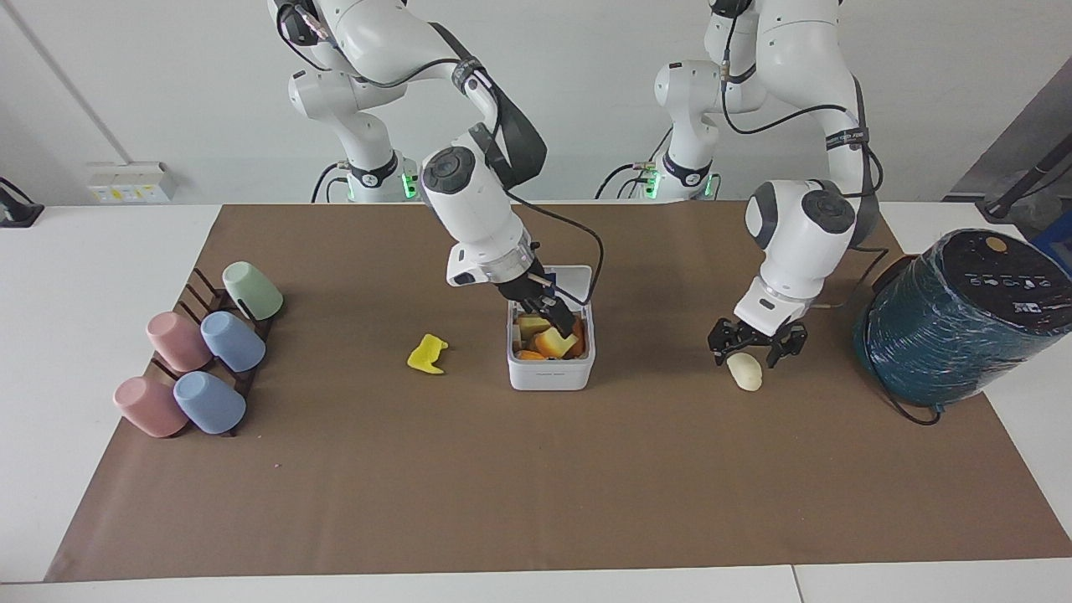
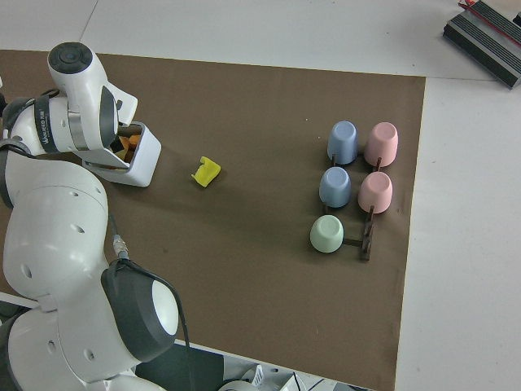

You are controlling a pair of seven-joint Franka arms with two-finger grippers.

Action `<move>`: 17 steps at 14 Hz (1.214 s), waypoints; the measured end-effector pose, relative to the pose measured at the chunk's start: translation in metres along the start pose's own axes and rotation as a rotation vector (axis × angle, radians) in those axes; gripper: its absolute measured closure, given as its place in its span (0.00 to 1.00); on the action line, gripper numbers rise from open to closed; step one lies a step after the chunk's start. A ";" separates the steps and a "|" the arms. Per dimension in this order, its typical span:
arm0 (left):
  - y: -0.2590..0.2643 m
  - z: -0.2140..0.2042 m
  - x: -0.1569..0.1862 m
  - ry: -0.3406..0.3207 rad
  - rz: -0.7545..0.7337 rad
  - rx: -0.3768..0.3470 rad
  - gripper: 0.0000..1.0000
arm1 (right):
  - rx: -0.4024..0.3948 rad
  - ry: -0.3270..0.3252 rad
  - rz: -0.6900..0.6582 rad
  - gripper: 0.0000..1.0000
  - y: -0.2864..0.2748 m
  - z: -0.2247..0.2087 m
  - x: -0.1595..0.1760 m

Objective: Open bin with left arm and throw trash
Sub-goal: 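Reach the left gripper to the cream lump while the right gripper reaches the yellow piece, then carry the cream lump into the basket with the left gripper and release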

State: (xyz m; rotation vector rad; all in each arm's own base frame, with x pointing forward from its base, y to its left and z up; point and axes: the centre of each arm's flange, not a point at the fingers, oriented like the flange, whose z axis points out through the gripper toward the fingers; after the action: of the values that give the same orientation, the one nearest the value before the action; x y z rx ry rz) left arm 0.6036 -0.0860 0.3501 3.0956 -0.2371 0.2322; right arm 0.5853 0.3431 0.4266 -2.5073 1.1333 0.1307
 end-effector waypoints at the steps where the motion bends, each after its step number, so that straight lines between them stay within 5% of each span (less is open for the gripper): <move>1: -0.003 0.008 -0.003 0.003 0.008 0.001 0.00 | 0.003 0.001 -0.001 0.00 0.000 -0.002 -0.001; 5: -0.012 0.034 -0.018 0.008 0.000 0.005 0.00 | 0.013 0.098 -0.095 0.00 -0.001 -0.032 0.015; 10: -0.014 0.035 -0.019 0.007 0.098 0.006 0.58 | -0.081 0.271 -0.376 0.00 0.026 -0.089 0.099; 12: -0.014 0.033 -0.018 0.008 0.118 0.006 0.75 | -0.141 0.267 -0.503 0.00 0.045 -0.097 0.133; 17: 0.014 -0.017 0.004 0.030 0.162 -0.013 0.89 | -0.271 0.170 -0.823 0.00 0.099 -0.056 0.172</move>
State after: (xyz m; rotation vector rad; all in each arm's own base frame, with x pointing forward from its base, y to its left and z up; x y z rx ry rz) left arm 0.6026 -0.1002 0.3680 3.0587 -0.4873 0.2796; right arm 0.6235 0.1412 0.4065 -3.0526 0.0580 -0.1678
